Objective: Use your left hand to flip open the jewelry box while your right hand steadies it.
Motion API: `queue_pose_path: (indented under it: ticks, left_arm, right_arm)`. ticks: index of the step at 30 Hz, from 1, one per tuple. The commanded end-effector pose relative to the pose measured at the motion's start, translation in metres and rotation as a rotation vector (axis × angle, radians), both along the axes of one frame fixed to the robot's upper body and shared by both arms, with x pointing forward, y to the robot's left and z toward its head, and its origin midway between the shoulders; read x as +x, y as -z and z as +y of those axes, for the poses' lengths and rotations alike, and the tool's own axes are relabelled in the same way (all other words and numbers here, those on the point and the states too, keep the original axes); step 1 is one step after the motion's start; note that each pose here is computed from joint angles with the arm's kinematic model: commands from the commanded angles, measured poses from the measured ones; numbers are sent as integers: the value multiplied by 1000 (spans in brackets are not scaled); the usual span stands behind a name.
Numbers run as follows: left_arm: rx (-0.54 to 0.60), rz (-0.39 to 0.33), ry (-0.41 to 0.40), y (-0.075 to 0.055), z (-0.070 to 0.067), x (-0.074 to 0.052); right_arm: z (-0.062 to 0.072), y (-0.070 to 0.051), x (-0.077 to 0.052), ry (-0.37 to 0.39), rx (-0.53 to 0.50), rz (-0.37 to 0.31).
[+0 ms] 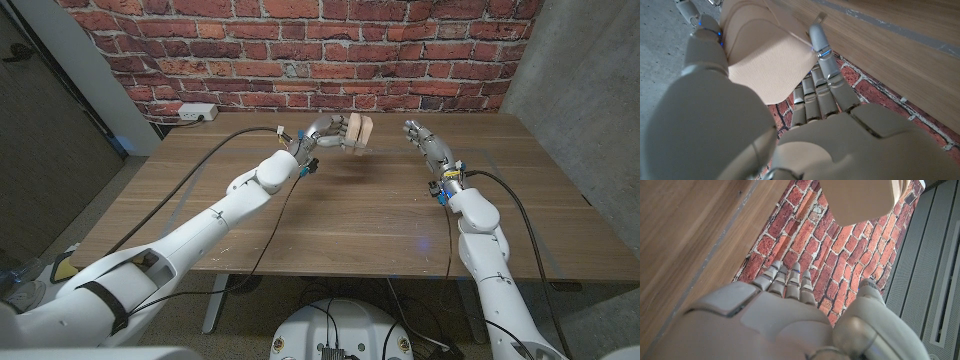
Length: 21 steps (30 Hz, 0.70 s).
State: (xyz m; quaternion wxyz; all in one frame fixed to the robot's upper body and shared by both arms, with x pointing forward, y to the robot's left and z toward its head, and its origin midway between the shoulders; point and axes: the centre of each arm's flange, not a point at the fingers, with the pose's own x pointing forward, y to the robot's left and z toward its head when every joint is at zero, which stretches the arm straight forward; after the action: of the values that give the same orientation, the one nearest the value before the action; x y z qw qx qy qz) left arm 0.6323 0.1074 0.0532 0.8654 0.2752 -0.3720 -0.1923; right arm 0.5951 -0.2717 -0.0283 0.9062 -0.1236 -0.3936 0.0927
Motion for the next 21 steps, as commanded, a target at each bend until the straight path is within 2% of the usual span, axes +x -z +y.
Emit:
queue_pose_path:
  ticks: [1, 11, 15, 21]
  left_arm:
    - [-47, 92, 135, -3, -10, 2]
    - [-34, 186, 212, 1, -19, 10]
    - [-13, 202, 222, 1, -23, 11]
    - [28, 229, 230, 1, -31, 16]
  right_arm:
    - [2, 1, -13, 47, -102, -3]
    - [4, -4, -25, 68, -170, -19]
    - [6, -6, -28, 70, -195, -23]
    - [9, -10, -36, 113, -261, -18]
